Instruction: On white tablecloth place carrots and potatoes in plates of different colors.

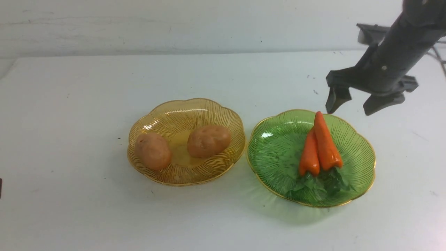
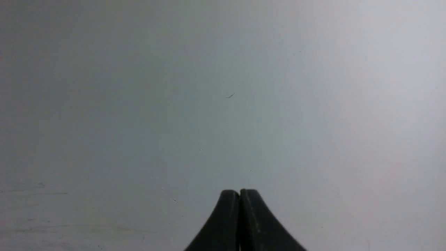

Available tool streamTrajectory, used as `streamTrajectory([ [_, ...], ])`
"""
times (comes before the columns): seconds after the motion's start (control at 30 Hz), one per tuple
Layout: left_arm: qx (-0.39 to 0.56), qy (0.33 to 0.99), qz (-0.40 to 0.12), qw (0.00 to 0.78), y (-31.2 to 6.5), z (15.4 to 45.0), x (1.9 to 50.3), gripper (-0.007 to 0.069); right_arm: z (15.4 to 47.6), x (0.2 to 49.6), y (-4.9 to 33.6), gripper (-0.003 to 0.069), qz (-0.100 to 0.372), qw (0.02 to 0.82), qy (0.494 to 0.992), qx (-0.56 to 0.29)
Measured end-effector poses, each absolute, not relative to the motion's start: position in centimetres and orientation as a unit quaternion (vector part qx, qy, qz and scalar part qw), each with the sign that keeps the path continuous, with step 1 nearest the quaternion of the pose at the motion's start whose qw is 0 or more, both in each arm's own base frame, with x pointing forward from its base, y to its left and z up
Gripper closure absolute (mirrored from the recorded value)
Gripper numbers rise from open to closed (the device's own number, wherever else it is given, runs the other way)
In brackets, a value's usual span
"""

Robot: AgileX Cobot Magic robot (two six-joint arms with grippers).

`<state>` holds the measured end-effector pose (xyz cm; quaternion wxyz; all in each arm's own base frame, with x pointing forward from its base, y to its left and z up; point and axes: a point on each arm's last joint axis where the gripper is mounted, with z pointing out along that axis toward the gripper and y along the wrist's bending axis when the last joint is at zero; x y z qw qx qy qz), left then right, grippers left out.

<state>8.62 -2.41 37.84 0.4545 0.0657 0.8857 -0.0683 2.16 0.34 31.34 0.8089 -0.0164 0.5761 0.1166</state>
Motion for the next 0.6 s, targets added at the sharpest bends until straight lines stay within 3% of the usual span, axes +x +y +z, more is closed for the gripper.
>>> streamTrajectory([
  [0.17, 0.055, 0.861, -0.086, 0.498, -2.1, 37.5, 8.2, 0.0629, 30.1, 2.7, 0.4, 0.0674, 0.108, 0.795, 0.596, -0.020],
  [0.43, 0.064, 0.775, -0.135, 0.614, -0.8, 33.7, 5.3, 0.0629, 29.8, 2.8, 0.4, 0.0674, 0.105, 0.785, 0.610, -0.020],
  [0.6, 0.065, 0.761, -0.143, 0.629, -0.6, 33.3, 4.8, 0.0629, 29.8, 2.8, 0.4, 0.0674, 0.105, 0.785, 0.611, -0.020],
])
